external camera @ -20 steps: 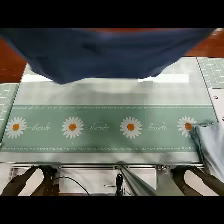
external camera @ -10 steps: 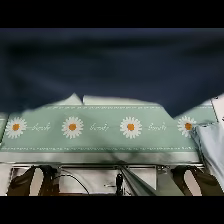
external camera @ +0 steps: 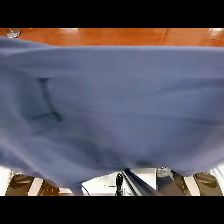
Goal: Fold the shirts.
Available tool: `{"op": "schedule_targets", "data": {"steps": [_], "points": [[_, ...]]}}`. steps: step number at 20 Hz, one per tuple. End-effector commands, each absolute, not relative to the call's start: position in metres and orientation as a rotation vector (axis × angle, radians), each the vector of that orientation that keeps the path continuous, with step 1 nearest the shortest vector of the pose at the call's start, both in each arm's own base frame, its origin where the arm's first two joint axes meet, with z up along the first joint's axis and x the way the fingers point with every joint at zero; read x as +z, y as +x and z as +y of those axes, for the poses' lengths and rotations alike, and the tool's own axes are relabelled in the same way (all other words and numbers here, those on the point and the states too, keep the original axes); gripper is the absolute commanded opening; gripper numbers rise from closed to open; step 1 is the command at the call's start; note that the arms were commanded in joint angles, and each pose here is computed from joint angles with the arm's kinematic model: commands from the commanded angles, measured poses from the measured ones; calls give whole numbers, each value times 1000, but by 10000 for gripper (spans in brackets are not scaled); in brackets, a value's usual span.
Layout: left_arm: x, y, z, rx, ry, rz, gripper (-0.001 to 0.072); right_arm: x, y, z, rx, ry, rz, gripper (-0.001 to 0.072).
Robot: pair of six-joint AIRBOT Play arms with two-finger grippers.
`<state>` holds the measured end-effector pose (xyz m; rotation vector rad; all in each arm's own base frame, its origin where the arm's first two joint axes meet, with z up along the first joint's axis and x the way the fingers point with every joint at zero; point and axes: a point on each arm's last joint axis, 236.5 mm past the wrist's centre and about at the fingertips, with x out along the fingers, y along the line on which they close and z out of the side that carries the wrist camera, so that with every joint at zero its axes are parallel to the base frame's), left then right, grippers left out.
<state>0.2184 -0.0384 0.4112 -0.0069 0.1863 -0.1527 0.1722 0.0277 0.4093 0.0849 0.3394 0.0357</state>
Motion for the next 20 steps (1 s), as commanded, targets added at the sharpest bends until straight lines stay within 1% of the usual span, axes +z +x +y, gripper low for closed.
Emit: {"op": "schedule_targets", "data": {"steps": [1,4,6,9,11,14,18,20], "points": [[330,280,-41,-210,-141,397,23,353,220,27,91,170,469,24],[261,339,-44,-255,-270,561,23,284,282,30,191,250,597,24],[224,374,-50,-296,-304,646,23,240,322,32,252,314,672,24],[170,434,-50,-279,-354,700,23,196,394,11,231,406,694,23],[130,467,-48,-244,-384,729,23,157,435,5,240,483,745,23],[71,498,-47,-204,-416,795,23,101,486,13,283,544,846,23],[26,529,-42,-166,-469,858,23,68,549,27,301,593,874,23],[10,534,-45,-154,-513,901,24,55,569,27,287,641,888,24]]}}
